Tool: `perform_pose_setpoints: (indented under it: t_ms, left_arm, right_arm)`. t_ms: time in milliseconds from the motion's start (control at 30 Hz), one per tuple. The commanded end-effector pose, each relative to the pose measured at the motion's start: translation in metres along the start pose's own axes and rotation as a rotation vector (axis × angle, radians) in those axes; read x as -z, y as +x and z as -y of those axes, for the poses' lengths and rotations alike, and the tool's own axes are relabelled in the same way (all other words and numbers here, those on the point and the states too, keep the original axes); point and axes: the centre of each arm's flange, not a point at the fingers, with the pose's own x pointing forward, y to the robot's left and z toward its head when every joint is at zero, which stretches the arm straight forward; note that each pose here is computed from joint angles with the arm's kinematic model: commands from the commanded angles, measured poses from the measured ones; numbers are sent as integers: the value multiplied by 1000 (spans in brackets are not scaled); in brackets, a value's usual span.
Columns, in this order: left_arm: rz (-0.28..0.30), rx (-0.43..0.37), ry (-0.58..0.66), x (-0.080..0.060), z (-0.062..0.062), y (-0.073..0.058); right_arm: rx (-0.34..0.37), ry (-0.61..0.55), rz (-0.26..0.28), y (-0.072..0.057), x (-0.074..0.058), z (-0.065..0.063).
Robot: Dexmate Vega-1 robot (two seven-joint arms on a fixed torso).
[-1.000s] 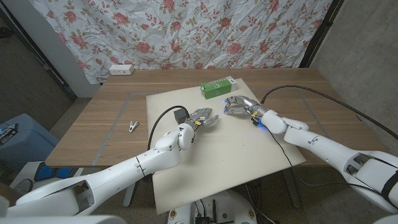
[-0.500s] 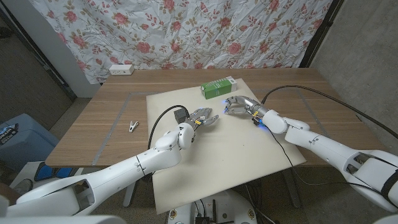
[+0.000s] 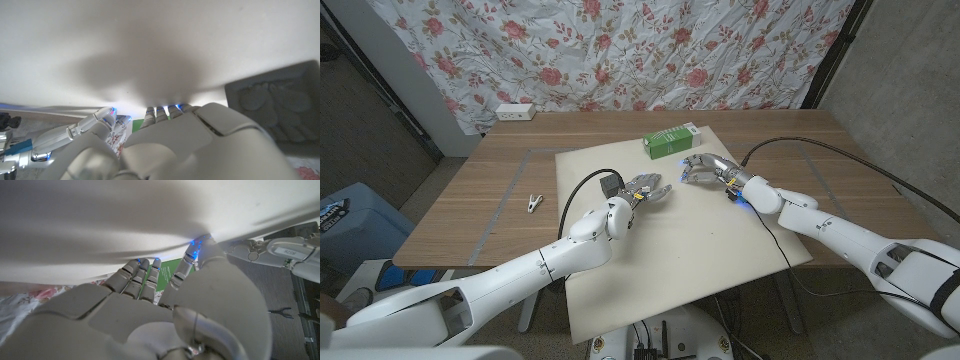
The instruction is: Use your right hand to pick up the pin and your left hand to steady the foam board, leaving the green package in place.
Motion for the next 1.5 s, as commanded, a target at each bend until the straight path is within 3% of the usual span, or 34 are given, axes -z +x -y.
perform_pose_setpoints:
  t_ms: [33,600,1500]
  left_arm:
    - [-8,9,-3,1,1,0]
    - [-12,9,-4,0,1,1]
    - [-1,11,0,0,-1,2]
  right_arm:
    - [-16,-17,-10,-3,5,0]
    - [-23,-14,-12,-3,7,-1]
    - [-36,-14,32,0,1,3]
